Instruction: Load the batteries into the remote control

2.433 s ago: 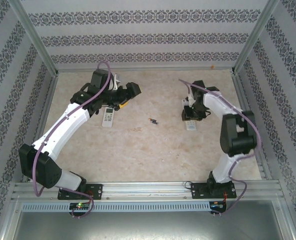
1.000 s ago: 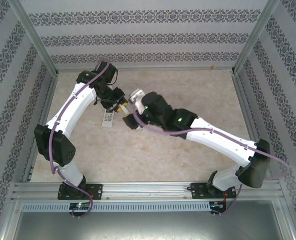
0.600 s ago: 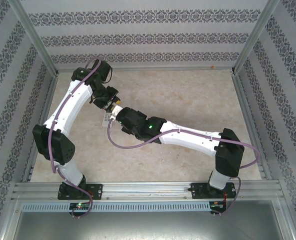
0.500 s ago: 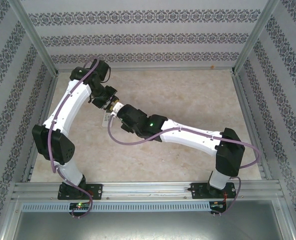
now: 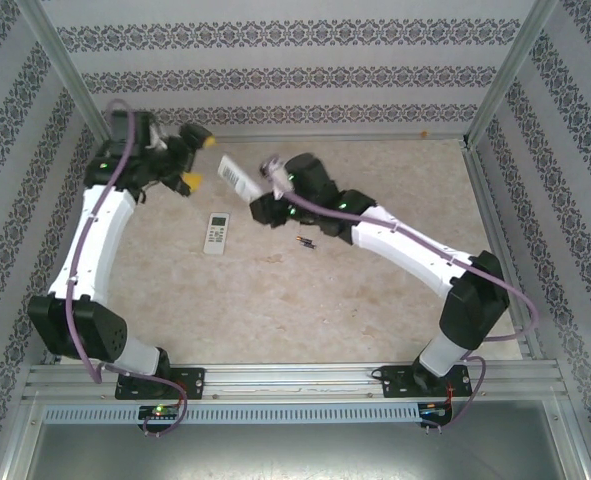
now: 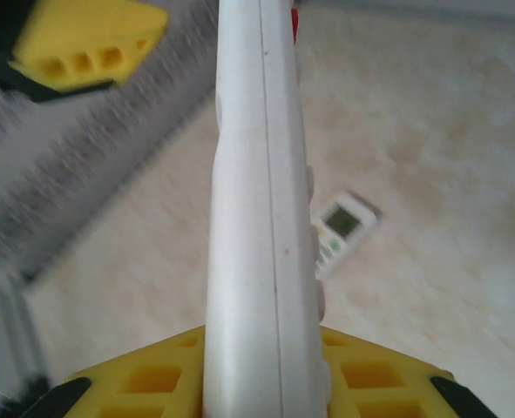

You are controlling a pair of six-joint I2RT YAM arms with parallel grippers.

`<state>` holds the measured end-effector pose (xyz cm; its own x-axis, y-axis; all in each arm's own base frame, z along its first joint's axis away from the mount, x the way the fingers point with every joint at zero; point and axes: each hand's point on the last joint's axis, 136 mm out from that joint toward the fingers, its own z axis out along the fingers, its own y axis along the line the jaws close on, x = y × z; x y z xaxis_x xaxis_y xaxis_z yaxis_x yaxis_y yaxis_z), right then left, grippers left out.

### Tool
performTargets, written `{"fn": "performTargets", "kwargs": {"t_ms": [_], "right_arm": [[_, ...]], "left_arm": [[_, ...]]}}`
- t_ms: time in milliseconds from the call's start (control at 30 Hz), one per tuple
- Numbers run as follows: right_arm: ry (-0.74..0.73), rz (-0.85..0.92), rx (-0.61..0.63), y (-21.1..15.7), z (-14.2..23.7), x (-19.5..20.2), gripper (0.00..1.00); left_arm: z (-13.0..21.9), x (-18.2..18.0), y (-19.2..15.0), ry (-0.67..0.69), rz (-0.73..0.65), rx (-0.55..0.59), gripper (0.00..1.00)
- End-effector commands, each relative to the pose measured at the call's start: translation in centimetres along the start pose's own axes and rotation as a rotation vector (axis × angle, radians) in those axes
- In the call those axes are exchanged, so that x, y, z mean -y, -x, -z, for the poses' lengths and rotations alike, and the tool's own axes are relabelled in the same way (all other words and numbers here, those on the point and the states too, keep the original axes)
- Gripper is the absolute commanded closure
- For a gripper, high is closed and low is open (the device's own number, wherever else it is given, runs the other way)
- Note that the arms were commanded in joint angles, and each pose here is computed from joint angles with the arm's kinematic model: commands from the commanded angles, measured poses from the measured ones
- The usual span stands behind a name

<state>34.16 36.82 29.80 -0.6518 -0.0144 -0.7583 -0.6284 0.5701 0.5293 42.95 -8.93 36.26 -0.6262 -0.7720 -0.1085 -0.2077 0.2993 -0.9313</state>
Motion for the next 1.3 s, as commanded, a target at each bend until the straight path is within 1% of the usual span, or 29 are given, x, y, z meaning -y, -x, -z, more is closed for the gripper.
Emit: {"fn": "performTargets", "kwargs": {"t_ms": [0, 67, 167, 267, 367, 433, 500, 633, 733, 800, 833, 867, 900, 933, 967, 1000, 1033, 1100, 1133, 1167, 1267], "right_arm": [[0.324, -0.165, 0.171, 6.1, 4.1, -6.2, 0.97], [0.342, -0.205, 0.184, 7.2, 4.6, -6.1, 0.98], [0.381, -0.251, 0.205, 8.5, 5.1, -6.6, 0.98], [0.419, -0.283, 0.2, 9.1, 5.0, -7.1, 0.97], [0.444, -0.304, 0.208, 9.6, 4.8, -7.4, 0.97], [0.45, -0.309, 0.204, 9.6, 4.6, -7.5, 0.97], [0.453, -0.313, 0.199, 9.4, 4.4, -7.5, 0.97], [0.448, -0.325, 0.189, 9.1, 3.8, -7.4, 0.97], [0.426, -0.353, 0.19, 8.7, 3.2, -6.8, 0.96], [0.411, -0.363, 0.193, 8.8, 2.9, -6.3, 0.94], [0.406, -0.363, 0.196, 8.9, 2.8, -6.2, 0.91], [0.398, -0.361, 0.196, 8.8, 2.8, -6.1, 0.84], [0.373, -0.363, 0.198, 8.8, 2.9, -5.8, 0.72], [0.335, -0.369, 0.212, 8.9, 3.2, -5.3, 0.62], [0.289, -0.386, 0.237, 8.9, 3.7, -4.5, 0.54], [0.207, -0.45, 0.275, 8.8, 4.2, -2.7, 0.49], [0.118, -0.542, 0.325, 8.4, 5.1, -0.3, 0.47], [0.024, -0.682, 0.398, 7.3, 6.7, 2.5, 0.44], [-0.023, -0.737, 0.4, 6.1, 7.2, 3.5, 0.41], [-0.05, -0.78, 0.389, 5.1, 7.3, 3.9, 0.38], [-0.07, -0.842, 0.338, 1.9, 7.4, 2.8, 0.34]], "left_arm": [[0.7, 8.7, -1.7, -0.435, -0.209, -0.118, 0.14], [1.0, 9.7, -2.0, -0.49, -0.229, -0.123, 0.13], [1.0, 10.8, -3.3, -0.517, -0.29, -0.162, 0.14], [0.3, 10.9, -4.7, -0.525, -0.305, -0.205, 0.18], [-0.1, 11.1, -5.5, -0.556, -0.297, -0.231, 0.3], [-0.2, 11.5, -6.1, -0.581, -0.293, -0.256, 0.4], [-0.2, 11.8, -6.8, -0.605, -0.293, -0.288, 0.46], [-0.3, 12.0, -7.3, -0.637, -0.274, -0.32, 0.62], [-0.1, 12.1, -8.1, -0.651, -0.284, -0.346, 0.69], [0.2, 12.5, -9.0, -0.67, -0.313, -0.378, 0.75], [0.3, 12.6, -9.4, -0.677, -0.326, -0.388, 0.82], [0.6, 12.7, -9.6, -0.685, -0.344, -0.386, 0.89], [0.9, 12.9, -9.7, -0.692, -0.368, -0.376, 0.98], [1.2, 13.0, -9.7, -0.691, -0.394, -0.36, 1.0], [1.2, 13.0, -9.6, -0.682, -0.424, -0.341, 1.0], [1.2, 12.8, -9.5, -0.655, -0.46, -0.31, 1.0], [1.1, 12.3, -9.2, -0.623, -0.515, -0.261, 1.0], [0.7, 10.5, -8.5, -0.531, -0.64, -0.15, 1.0], [0.3, 9.2, -7.8, -0.458, -0.688, -0.082, 1.0], [0.1, 8.3, -7.2, -0.414, -0.726, -0.028, 1.0], [0.3, 7.0, -6.2, -0.384, -0.826, 0.115, 1.0]]}}
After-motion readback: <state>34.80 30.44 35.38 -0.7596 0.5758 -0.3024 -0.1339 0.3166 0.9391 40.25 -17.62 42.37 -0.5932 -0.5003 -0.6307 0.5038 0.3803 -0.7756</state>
